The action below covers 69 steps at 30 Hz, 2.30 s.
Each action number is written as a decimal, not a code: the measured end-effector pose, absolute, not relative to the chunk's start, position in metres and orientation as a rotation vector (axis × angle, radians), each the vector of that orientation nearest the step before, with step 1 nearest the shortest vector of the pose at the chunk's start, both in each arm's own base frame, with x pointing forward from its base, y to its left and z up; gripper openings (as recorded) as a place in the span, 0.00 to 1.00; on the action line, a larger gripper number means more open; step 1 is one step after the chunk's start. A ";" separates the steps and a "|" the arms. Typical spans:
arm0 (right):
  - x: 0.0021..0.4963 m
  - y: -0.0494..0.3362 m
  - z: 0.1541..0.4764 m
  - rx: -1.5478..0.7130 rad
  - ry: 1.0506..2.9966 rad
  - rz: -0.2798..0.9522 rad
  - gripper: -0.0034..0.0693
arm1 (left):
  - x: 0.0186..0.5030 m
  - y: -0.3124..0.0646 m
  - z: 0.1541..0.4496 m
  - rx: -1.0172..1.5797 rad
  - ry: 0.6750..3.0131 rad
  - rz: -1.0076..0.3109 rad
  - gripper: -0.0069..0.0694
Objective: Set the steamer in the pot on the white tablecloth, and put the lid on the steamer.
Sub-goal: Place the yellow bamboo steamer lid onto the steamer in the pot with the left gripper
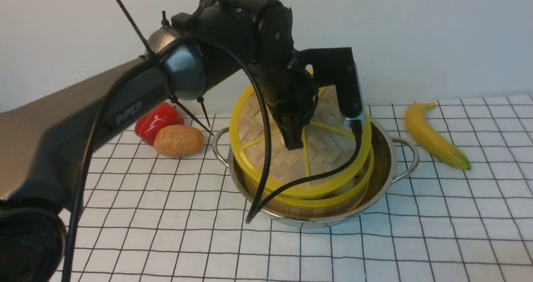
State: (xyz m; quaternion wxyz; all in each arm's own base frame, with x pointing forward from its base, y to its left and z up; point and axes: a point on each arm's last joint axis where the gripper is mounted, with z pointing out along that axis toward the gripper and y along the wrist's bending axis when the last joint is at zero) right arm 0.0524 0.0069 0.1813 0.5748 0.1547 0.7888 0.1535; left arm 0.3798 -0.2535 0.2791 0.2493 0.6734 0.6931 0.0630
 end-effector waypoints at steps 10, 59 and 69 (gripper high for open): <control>0.052 0.007 0.181 0.362 1.848 0.360 0.38 | 0.385 -0.260 0.256 1.858 1.923 0.119 0.22; 0.052 0.007 0.181 0.362 1.848 0.360 0.38 | 0.397 -0.255 0.258 1.818 1.860 0.083 0.22; 0.052 0.007 0.181 0.362 1.848 0.360 0.38 | 0.398 -0.256 0.254 1.818 1.865 0.080 0.22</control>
